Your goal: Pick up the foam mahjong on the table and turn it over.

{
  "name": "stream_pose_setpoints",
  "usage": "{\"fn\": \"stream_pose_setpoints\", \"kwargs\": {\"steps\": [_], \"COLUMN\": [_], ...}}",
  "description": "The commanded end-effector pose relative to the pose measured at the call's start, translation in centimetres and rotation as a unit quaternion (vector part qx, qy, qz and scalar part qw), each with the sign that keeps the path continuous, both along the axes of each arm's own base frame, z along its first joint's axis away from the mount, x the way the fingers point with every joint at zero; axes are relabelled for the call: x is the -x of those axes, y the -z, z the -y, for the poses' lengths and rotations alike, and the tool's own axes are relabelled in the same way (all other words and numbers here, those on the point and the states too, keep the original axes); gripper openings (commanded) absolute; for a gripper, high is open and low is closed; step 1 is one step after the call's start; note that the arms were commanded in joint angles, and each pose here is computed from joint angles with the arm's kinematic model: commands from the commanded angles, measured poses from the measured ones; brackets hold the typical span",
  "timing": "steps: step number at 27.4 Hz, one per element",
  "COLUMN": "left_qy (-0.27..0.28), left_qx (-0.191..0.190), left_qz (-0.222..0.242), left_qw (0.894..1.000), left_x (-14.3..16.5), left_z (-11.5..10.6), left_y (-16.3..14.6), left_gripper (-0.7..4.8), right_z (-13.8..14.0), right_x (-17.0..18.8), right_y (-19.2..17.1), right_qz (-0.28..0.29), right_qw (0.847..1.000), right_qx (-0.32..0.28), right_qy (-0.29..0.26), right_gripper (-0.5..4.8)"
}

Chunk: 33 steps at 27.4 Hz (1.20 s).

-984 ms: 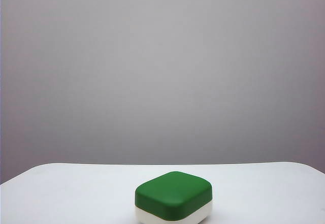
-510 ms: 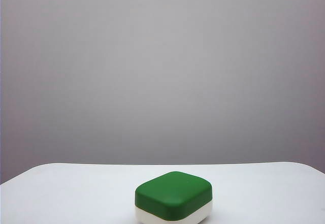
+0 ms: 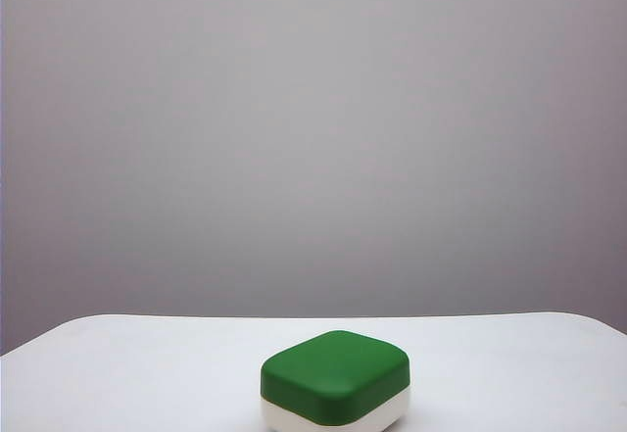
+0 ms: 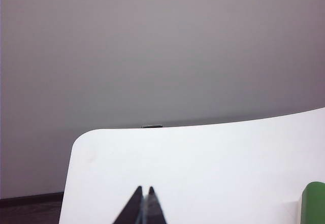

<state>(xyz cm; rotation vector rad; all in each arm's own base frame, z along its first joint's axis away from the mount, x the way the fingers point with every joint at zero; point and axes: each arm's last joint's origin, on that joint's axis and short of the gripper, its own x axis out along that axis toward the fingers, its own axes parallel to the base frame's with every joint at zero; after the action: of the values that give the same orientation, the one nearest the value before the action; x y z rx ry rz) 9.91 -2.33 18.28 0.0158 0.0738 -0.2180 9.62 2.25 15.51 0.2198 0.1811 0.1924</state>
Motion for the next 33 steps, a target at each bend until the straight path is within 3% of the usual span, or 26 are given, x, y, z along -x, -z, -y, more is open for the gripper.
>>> {"fn": "stream_pose_setpoints", "kwargs": {"steps": [1, 9, 12, 19, 22, 33], "left_qy": [0.011, 0.008, 0.007, -0.023, -0.043, -0.04], "left_qx": [0.015, 0.018, -0.004, -0.027, -0.04, -0.008], "left_qz": [0.029, 0.036, 0.036, -0.007, -0.046, -0.049], "left_qw": [0.999, 0.999, 0.999, 0.999, 0.997, 0.998], "left_x": [0.2, 0.8, 0.8, 0.5, 0.5, 0.5], "left_z": [0.0, -0.1, -0.2, -0.3, -0.4, -0.4], "left_y": [-0.6, 0.4, 0.6, 2.4, 3.5, 3.4], "left_gripper": [-0.06, -0.06, -0.05, -0.03, -0.01, -0.01], "right_z": [0.0, 0.0, 0.0, 0.0, 0.0, 0.0], "right_x": [-0.1, -0.1, 0.0, 0.1, 0.1, 0.1], "right_y": [0.2, 0.5, 0.8, 1.3, 1.3, 1.3], "right_qz": [0.005, 0.006, -0.009, -0.034, -0.034, -0.033], "right_qw": [1.0, 1.0, 1.0, 0.999, 0.999, 0.999], "right_qx": [0.001, 0.013, 0.021, 0.027, 0.027, 0.027], "right_qy": [-0.001, -0.005, -0.003, -0.004, -0.004, -0.004], "right_gripper": [-0.06, -0.06, -0.06, -0.06, -0.05, -0.05]}}
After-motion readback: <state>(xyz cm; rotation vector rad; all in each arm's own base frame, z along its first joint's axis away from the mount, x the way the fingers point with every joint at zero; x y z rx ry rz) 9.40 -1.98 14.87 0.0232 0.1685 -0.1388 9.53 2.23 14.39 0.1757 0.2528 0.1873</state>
